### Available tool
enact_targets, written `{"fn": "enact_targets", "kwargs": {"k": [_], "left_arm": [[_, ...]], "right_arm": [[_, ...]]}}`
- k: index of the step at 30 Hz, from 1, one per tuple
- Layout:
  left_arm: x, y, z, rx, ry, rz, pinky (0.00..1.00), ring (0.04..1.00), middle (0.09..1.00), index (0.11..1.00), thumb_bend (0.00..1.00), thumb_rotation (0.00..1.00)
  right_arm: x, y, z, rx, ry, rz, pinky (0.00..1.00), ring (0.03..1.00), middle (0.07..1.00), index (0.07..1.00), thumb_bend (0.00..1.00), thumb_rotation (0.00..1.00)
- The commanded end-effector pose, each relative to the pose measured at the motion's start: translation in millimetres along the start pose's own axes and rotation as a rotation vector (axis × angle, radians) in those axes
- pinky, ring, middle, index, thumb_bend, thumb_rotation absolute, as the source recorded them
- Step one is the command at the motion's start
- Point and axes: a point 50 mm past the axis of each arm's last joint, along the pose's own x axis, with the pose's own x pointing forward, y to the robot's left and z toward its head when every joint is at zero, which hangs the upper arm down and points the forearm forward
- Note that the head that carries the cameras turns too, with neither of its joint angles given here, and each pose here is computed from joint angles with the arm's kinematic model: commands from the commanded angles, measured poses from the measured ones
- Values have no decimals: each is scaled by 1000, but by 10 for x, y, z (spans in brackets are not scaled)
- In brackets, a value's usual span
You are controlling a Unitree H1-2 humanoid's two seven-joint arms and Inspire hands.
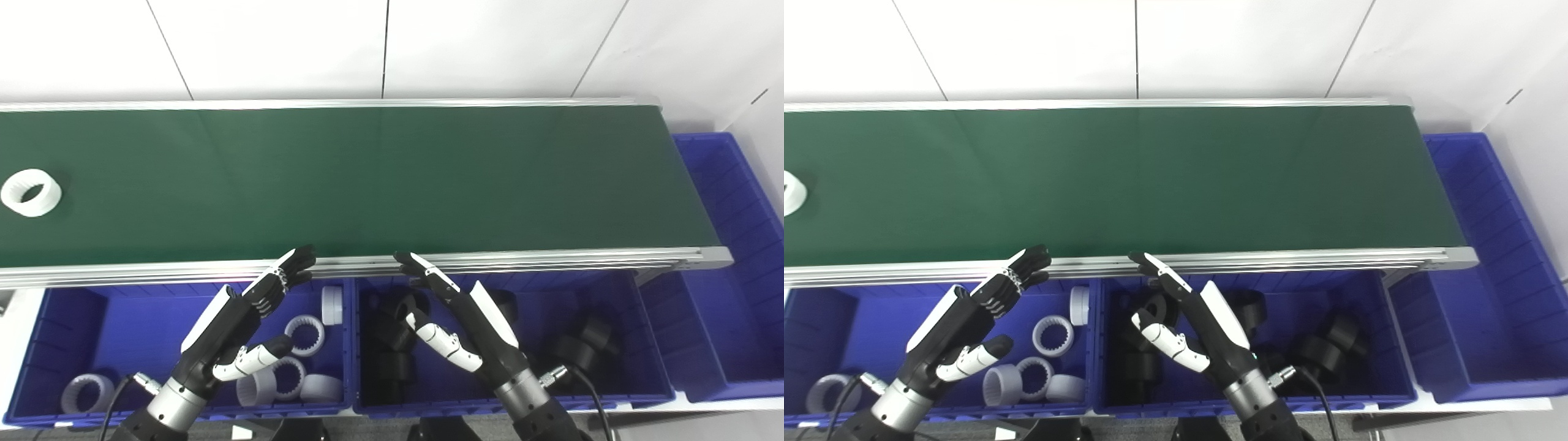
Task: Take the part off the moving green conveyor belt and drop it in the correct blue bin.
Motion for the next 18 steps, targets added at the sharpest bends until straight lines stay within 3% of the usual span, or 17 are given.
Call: {"fn": "enact_targets", "kwargs": {"k": [1, 18], "left_arm": [[-2, 33, 77, 30, -33, -2, 914, 955, 959, 943, 409, 714], [-35, 15, 70, 18, -27, -2, 919, 953, 959, 942, 408, 706]], "right_arm": [[26, -5, 98, 0, -72, -13, 838, 891, 915, 911, 402, 885], [17, 17, 91, 10, -76, -9, 832, 887, 914, 907, 399, 877]]}}
